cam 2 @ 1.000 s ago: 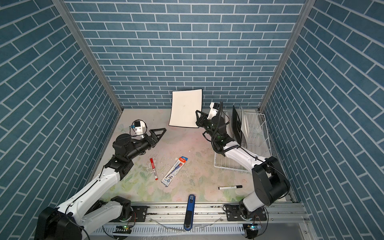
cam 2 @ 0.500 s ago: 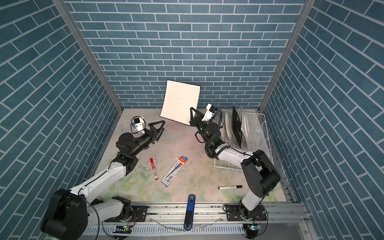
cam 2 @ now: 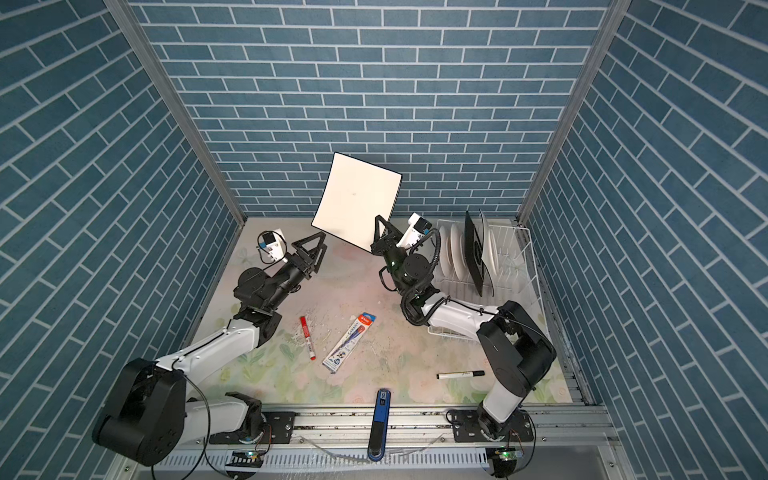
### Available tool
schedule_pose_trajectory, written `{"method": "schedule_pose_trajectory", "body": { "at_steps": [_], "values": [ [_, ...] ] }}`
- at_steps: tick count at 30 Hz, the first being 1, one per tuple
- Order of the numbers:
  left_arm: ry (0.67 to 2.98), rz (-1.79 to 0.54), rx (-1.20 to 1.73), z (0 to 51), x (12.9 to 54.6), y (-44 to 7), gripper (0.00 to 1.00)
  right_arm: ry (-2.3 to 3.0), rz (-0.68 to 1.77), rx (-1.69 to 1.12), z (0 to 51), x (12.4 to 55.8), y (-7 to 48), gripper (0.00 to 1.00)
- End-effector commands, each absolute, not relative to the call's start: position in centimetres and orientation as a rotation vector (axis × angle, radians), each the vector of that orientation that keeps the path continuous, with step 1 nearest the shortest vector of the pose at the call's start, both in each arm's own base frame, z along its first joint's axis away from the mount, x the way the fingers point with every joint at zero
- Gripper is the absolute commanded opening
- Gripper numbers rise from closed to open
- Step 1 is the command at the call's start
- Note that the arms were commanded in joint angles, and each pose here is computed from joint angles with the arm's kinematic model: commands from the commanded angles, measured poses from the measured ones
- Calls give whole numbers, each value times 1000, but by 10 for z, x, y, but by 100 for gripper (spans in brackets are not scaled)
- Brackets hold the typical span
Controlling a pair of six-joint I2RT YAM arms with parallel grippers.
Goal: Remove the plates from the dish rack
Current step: 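Raise the white square plate while the left gripper reaches to its edge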
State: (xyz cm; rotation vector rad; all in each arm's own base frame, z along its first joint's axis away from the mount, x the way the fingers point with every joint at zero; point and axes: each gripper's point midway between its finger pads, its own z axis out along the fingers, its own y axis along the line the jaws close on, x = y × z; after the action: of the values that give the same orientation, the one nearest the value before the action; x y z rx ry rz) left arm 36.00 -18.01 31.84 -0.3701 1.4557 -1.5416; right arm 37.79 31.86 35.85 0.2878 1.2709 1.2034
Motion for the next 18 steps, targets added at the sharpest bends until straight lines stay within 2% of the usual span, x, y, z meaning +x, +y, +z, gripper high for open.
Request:
{"method": "schedule_pose_trajectory", "body": {
  "at_steps": [1, 18],
  "values": [
    [1378, -1556, -333, 334, 357, -177, 99, 922, 1433, 455, 438, 351, 280, 0],
    [1250, -1619, -347, 345, 366, -177, 97, 878, 1527, 522, 455, 337, 296, 0]
  ]
}}
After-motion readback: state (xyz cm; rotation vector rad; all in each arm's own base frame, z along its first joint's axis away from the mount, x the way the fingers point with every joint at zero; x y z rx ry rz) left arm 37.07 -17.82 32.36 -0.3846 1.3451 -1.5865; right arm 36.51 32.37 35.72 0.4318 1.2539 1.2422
